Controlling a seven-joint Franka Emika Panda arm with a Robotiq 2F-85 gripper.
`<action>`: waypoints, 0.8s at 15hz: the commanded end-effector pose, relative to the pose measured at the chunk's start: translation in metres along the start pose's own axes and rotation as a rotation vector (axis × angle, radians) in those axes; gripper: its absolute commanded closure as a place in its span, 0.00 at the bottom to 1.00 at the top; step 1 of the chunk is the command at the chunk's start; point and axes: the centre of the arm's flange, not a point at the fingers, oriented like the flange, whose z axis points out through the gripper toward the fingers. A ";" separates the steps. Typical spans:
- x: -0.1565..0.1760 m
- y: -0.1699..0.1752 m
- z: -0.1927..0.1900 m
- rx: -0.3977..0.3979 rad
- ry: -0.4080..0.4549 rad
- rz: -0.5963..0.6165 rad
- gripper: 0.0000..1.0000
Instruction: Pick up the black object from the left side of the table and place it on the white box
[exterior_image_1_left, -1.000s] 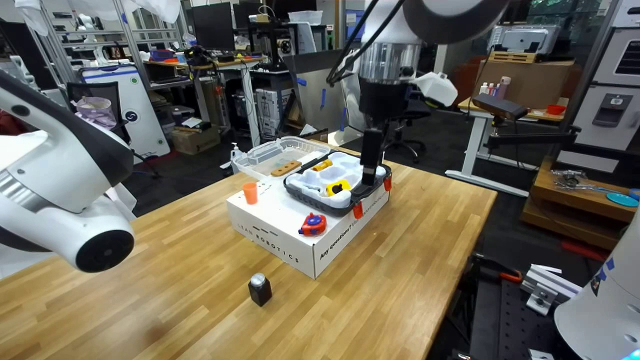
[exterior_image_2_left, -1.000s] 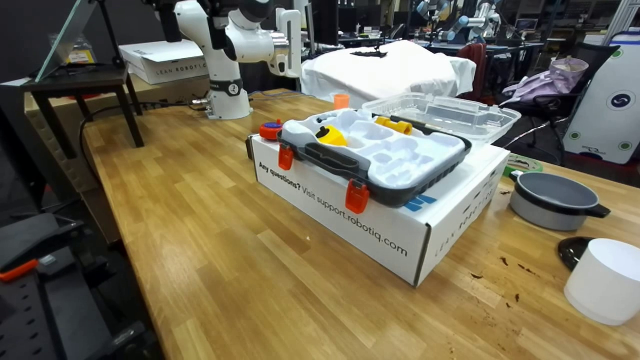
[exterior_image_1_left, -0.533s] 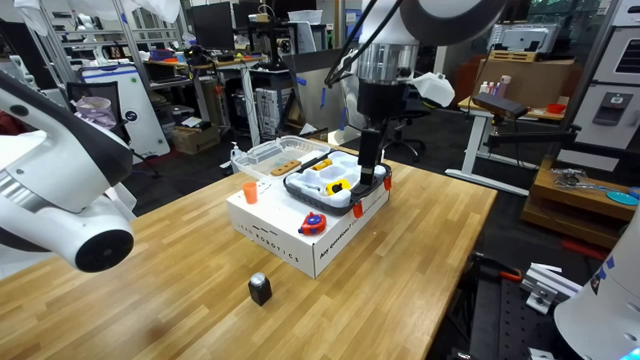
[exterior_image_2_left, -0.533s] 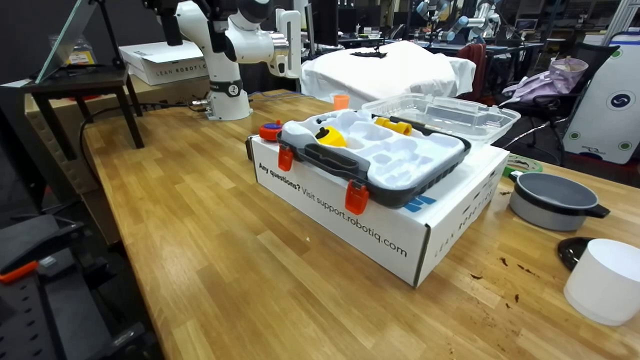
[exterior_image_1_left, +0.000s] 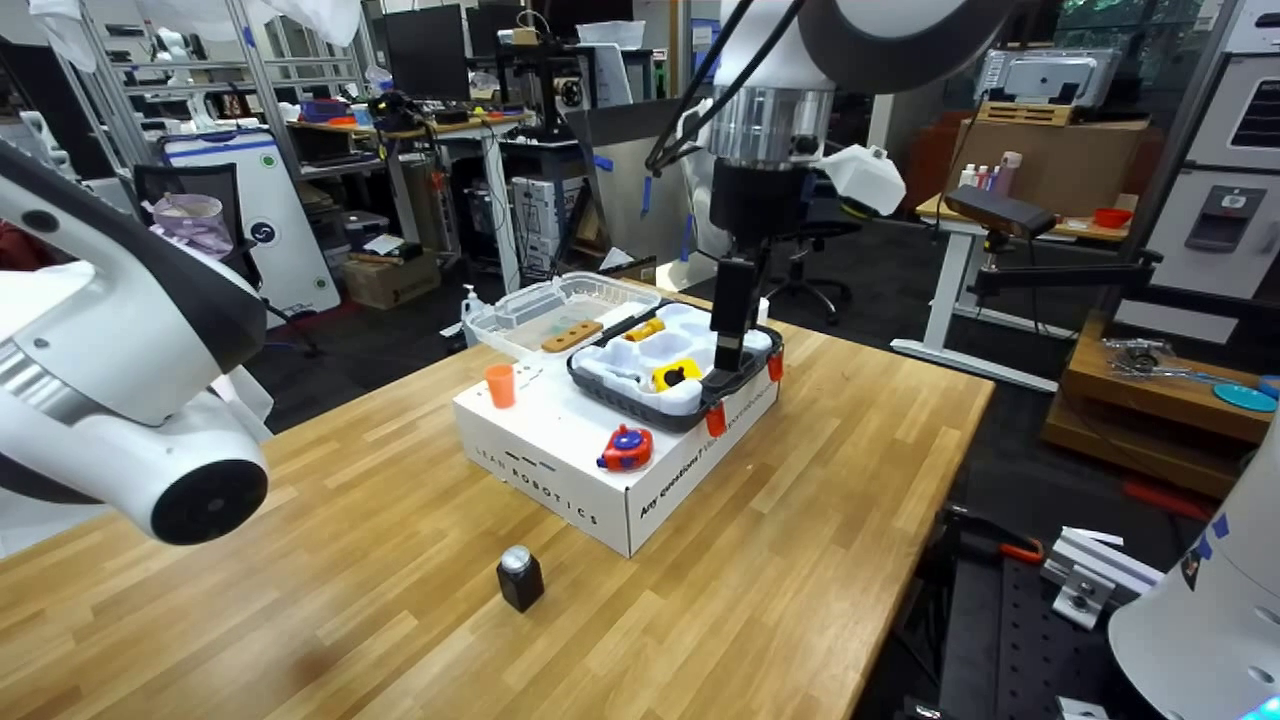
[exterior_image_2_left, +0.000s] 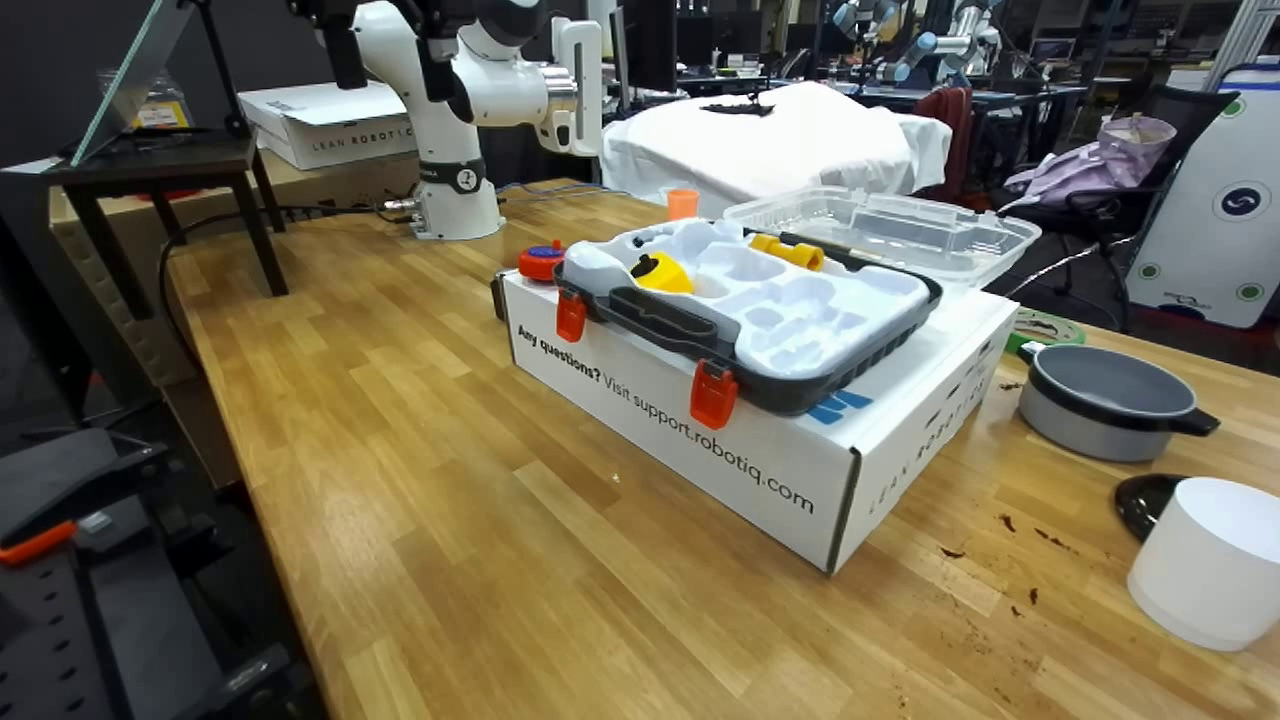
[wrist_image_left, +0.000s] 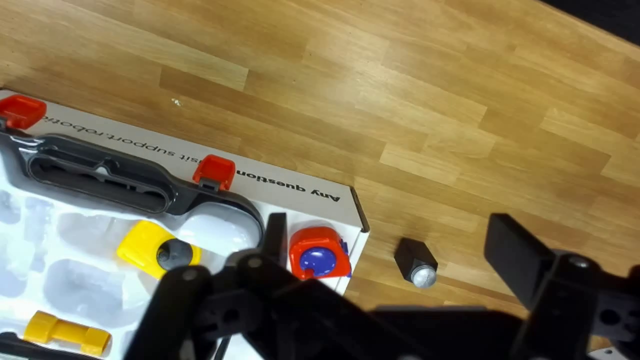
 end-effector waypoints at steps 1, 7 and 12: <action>0.022 -0.017 -0.008 -0.048 0.049 -0.017 0.00; 0.075 -0.077 0.004 -0.140 0.082 -0.111 0.00; 0.108 -0.098 0.027 -0.130 0.045 -0.100 0.00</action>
